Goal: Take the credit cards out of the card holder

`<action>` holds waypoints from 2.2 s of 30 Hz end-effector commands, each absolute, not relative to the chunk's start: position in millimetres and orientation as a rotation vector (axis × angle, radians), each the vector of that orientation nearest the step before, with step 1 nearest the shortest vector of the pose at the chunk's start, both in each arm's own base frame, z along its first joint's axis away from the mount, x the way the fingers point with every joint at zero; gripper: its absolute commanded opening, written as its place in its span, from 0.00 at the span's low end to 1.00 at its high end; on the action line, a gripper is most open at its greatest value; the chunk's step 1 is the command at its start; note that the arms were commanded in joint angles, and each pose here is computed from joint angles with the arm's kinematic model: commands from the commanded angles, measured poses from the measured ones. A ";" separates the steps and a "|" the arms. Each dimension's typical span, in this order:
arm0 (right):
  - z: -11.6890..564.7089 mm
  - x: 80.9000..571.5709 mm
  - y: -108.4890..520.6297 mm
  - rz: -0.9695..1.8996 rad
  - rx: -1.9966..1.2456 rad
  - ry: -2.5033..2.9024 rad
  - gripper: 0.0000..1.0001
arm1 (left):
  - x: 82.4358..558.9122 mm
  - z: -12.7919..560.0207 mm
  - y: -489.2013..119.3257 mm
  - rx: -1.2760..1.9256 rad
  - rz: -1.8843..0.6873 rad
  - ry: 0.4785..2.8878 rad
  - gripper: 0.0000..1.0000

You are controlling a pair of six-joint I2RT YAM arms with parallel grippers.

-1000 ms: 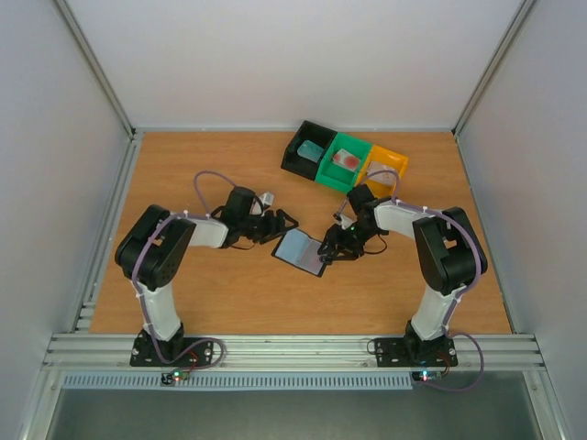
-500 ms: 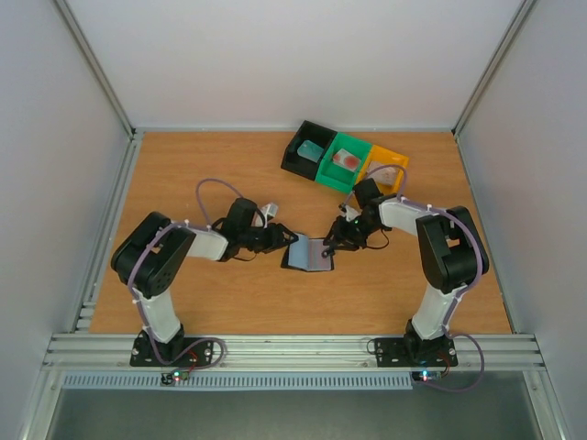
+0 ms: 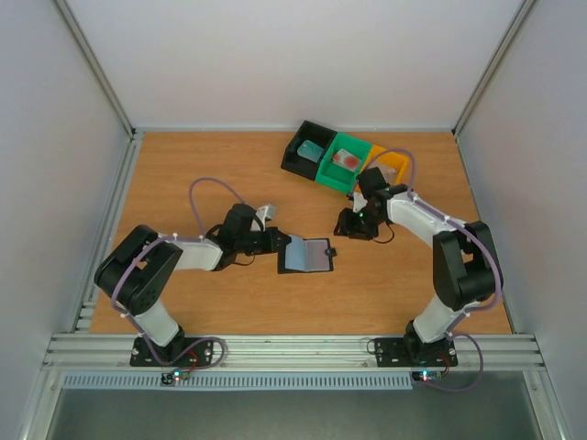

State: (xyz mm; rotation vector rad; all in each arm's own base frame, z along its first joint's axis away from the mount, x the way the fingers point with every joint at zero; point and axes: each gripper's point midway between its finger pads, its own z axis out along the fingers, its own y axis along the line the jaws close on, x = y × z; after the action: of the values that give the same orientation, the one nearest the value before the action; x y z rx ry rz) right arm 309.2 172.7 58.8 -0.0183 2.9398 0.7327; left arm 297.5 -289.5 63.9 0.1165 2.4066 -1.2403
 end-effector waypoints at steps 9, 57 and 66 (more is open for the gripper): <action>93.9 280.7 238.9 0.560 -0.253 2.839 0.46 | 306.1 62.1 -271.8 0.160 -1.013 2.305 0.00; 85.1 253.6 293.6 0.650 -0.559 2.808 0.45 | 284.3 35.0 -265.2 0.150 -1.001 2.376 0.00; 100.3 253.7 290.4 0.685 -0.591 2.760 0.46 | 284.5 34.3 -265.5 0.150 -1.002 2.377 0.00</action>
State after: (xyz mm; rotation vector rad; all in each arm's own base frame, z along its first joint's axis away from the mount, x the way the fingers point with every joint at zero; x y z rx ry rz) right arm 253.2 283.2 80.6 -0.5497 2.8272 0.6072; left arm 280.3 -258.7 28.4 0.1279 2.4286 -0.9757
